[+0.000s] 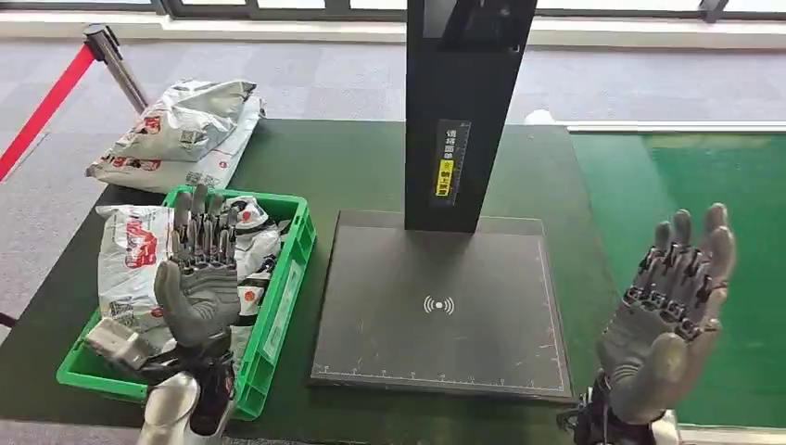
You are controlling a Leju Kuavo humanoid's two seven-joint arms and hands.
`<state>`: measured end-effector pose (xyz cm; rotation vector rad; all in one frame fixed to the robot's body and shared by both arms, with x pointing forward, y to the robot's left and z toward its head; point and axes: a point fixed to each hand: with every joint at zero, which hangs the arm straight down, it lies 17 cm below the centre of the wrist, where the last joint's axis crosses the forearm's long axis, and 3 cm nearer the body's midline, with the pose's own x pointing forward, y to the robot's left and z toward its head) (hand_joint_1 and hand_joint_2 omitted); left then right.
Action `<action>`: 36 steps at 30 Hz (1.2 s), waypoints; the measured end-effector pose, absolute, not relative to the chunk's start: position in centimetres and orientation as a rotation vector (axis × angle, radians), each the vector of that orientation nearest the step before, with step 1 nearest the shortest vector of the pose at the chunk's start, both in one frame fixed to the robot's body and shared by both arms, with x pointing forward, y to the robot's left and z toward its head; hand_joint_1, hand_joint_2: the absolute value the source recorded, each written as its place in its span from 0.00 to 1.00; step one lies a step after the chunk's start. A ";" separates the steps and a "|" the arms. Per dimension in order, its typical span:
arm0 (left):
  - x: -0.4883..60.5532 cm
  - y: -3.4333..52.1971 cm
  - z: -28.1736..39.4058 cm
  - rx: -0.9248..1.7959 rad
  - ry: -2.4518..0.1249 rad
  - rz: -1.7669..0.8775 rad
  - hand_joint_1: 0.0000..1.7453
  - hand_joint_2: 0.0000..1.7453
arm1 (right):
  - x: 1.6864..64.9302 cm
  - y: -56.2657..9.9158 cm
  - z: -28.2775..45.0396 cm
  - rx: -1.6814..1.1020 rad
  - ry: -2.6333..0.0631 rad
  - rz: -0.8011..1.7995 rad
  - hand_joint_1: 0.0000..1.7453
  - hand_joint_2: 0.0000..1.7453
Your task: Moved the parcel from conveyor to table for the left to box.
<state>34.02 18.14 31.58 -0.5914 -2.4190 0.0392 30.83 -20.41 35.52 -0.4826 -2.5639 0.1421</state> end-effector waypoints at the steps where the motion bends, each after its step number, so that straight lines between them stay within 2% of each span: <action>1: 33.1 17.5 31.9 -0.659 -2.428 -0.001 0.00 0.00 | 30.9 -20.3 35.4 -0.431 -2.568 0.145 0.00 1.00; 4: 30.9 15.4 32.3 -0.791 -2.432 -0.160 0.00 0.00 | 30.9 -20.1 35.2 -0.334 -2.578 0.177 0.00 1.00; 5: 30.4 14.8 32.4 -0.808 -2.431 -0.208 0.00 1.00 | 30.9 -20.1 35.1 -0.324 -2.578 0.185 0.00 1.00; 12: 28.7 11.3 33.5 -0.741 -2.480 -0.446 0.00 1.00 | 31.6 -21.0 35.2 -0.311 -2.564 0.168 0.00 1.00; 13: 28.5 10.9 33.5 -0.751 -2.481 -0.466 0.00 1.00 | 31.7 -21.1 35.3 -0.314 -2.566 0.165 0.00 0.00; 15: 28.1 10.4 33.5 -0.763 -2.479 -0.495 0.00 1.00 | 31.8 -21.3 35.4 -0.318 -2.568 0.158 0.00 0.00; 16: 28.0 10.1 33.5 -0.760 -2.482 -0.514 0.00 0.00 | 31.8 -21.5 35.4 -0.322 -2.567 0.156 0.00 0.00; 19: 27.9 9.2 33.6 -0.744 -2.491 -0.571 0.00 0.00 | 31.7 -21.8 35.4 -0.334 -2.569 0.151 0.00 0.00; 20: 27.8 9.0 33.6 -0.743 -2.492 -0.584 0.00 1.00 | 31.7 -21.8 35.4 -0.336 -2.569 0.151 0.00 0.00; 36: 27.5 7.8 33.5 -0.761 -2.492 -0.644 0.00 1.00 | 31.3 -21.9 35.3 -0.354 -2.573 0.151 0.00 0.00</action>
